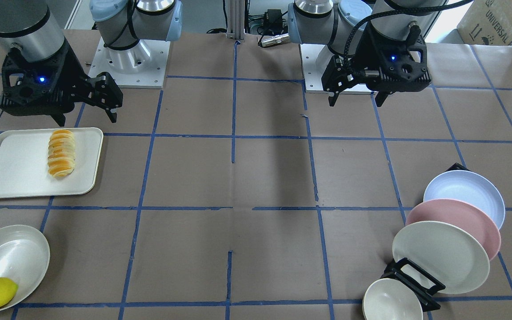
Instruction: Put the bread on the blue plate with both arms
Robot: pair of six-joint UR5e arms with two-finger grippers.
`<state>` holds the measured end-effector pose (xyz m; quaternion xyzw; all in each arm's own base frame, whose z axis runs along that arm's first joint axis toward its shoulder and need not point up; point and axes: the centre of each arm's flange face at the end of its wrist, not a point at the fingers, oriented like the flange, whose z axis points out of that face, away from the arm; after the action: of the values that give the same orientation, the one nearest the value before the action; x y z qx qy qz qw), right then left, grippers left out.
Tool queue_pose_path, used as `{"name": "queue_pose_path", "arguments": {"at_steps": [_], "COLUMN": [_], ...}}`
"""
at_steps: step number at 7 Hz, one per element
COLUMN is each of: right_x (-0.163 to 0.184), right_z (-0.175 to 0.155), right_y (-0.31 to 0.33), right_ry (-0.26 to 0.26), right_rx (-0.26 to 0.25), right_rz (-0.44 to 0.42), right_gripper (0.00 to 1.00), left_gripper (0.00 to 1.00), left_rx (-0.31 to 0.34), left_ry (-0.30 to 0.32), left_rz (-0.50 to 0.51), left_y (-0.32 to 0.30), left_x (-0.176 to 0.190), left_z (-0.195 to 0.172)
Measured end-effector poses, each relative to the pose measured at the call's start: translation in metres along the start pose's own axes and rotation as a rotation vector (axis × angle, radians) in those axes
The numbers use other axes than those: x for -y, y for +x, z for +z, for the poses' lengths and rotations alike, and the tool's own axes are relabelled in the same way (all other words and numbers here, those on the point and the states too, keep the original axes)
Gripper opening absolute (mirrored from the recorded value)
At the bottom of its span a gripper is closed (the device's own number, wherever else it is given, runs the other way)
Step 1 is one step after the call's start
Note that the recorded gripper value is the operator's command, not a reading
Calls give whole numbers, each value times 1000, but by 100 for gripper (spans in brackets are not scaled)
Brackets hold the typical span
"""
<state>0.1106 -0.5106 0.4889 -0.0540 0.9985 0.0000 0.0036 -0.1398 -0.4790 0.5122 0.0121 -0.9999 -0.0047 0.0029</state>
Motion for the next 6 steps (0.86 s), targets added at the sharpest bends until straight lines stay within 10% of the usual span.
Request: {"name": "queue_pose_path", "arguments": {"at_steps": [6], "right_x": [-2], "right_z": [-17], "right_y": [28], "right_ry": [32], "right_rx": [-11], "right_rz": [57], "right_gripper": [100], "left_gripper": [100], "left_rx": [4], "left_ry": [-3], "left_rz": [2], "left_y": [-2], "left_x": [0], "left_z": [2]}}
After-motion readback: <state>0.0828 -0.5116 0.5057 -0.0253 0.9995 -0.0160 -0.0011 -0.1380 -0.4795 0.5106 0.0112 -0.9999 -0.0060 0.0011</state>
